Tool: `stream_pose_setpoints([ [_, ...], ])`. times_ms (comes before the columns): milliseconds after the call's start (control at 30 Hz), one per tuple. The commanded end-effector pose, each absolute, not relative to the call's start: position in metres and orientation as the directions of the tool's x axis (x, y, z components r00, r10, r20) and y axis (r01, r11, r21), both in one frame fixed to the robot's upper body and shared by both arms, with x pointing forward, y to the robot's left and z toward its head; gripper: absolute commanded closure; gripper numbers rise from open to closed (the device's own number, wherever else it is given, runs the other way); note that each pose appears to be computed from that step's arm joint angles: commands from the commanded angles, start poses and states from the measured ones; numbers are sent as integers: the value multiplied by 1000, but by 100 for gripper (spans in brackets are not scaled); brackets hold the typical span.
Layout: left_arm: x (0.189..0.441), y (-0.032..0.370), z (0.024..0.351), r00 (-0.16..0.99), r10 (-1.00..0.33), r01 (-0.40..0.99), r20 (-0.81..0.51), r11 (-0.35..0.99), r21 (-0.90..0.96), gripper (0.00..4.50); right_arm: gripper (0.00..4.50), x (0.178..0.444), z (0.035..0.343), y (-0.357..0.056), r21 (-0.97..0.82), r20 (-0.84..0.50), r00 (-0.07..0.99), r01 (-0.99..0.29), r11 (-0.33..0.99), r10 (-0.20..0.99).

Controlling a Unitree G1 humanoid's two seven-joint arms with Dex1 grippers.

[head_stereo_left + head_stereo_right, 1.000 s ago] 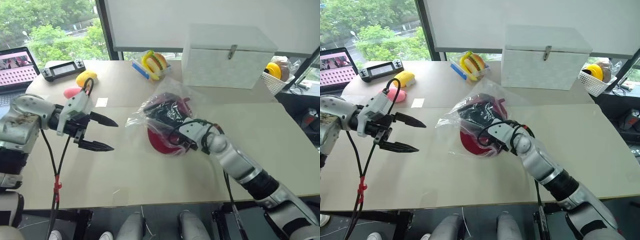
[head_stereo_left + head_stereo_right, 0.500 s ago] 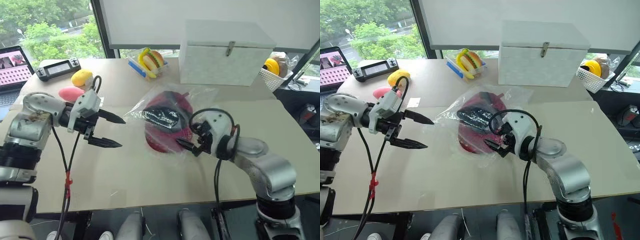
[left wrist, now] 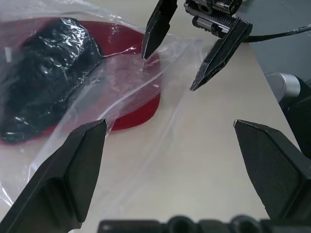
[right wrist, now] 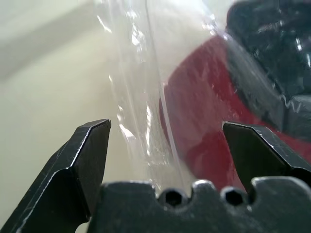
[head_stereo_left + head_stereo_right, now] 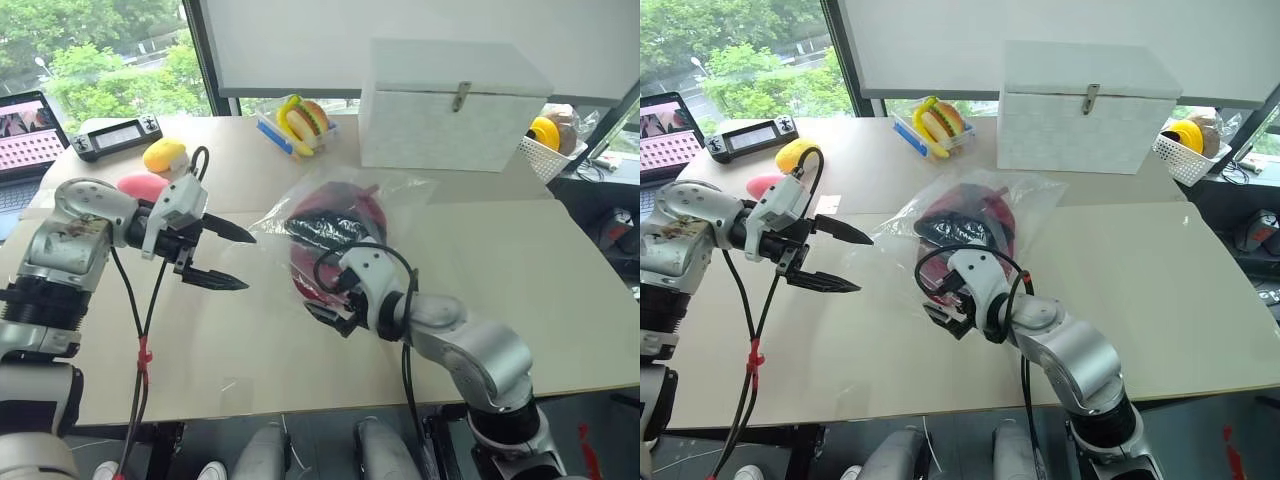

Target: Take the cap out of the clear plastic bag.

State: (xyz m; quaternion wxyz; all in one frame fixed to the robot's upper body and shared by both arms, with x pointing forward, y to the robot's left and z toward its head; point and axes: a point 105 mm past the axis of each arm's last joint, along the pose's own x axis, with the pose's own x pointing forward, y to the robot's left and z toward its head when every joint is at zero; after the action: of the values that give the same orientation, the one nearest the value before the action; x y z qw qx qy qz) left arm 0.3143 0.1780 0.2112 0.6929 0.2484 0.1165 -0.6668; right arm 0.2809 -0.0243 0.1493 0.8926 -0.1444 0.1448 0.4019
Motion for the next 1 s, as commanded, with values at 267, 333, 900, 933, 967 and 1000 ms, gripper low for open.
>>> stream_pose_setpoints([
  [267,314,176,225,90,-869,976,-487,-21,217,0,10,308,126,-58,-565,-445,804,-594,573,394],
  [333,314,176,226,89,-869,976,-486,-20,215,0,10,313,127,-68,-602,-426,835,-548,581,347],
  [900,319,168,221,78,-876,975,-476,-33,222,0,448,327,169,-73,-572,-241,915,-404,713,325],
  [933,319,168,220,78,-876,974,-475,-34,223,0,448,327,170,-73,-573,-238,915,-402,714,325],
  [967,320,167,220,79,-877,971,-474,-39,234,0,448,327,173,-73,-573,-232,916,-400,716,326],
  [1000,320,166,220,81,-877,969,-474,-42,243,0,448,328,175,-73,-571,-228,917,-398,718,327],
])
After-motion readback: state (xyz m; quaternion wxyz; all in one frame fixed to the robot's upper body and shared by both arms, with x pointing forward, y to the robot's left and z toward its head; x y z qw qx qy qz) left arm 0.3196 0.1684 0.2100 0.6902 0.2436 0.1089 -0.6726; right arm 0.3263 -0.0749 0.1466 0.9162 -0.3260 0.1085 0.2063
